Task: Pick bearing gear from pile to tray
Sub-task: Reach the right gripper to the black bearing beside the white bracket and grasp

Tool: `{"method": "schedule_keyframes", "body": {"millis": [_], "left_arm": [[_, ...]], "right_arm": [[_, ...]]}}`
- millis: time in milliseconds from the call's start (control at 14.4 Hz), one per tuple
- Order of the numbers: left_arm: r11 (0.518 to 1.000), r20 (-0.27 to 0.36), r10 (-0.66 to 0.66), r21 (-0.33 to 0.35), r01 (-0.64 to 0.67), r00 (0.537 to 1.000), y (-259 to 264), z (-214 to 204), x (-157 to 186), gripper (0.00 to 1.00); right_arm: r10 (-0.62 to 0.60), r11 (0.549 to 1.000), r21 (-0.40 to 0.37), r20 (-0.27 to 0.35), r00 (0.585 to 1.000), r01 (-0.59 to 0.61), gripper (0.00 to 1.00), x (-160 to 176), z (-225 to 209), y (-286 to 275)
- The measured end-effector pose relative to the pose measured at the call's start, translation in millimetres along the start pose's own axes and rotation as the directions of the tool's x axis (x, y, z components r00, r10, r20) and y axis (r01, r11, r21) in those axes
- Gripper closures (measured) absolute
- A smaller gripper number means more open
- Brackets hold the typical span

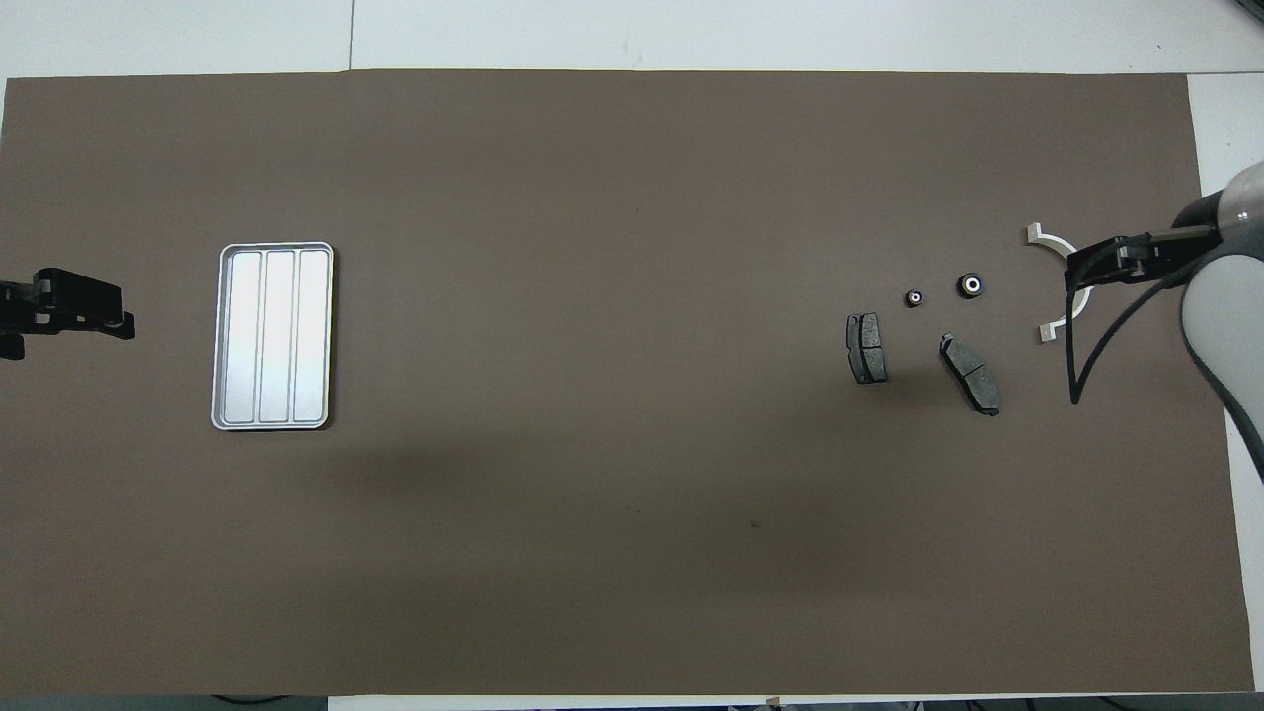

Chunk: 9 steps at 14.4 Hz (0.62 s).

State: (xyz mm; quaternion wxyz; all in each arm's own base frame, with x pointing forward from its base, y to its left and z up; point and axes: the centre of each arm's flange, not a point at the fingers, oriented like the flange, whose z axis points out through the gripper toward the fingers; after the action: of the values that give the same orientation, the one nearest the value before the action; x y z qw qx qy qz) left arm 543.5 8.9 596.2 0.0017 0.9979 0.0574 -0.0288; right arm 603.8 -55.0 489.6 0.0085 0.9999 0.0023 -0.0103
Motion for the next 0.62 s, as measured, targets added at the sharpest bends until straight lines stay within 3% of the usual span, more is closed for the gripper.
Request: {"method": "schedule_keyframes", "body": {"millis": [347, 625], "left_arm": [[1.000, 0.000, 0.000, 0.000, 0.000, 1.000, 0, 0, 0, 0.00], [1.000, 0.000, 0.000, 0.000, 0.000, 1.000, 0, 0, 0, 0.00]], "right_arm": [[-0.007, 0.999, 0.043, 0.033, 0.999, 0.006, 0.00, 42, 86, -11], [-0.034, 0.998, 0.046, 0.035, 0.999, 0.032, 0.00, 55, 124, -13]]}}
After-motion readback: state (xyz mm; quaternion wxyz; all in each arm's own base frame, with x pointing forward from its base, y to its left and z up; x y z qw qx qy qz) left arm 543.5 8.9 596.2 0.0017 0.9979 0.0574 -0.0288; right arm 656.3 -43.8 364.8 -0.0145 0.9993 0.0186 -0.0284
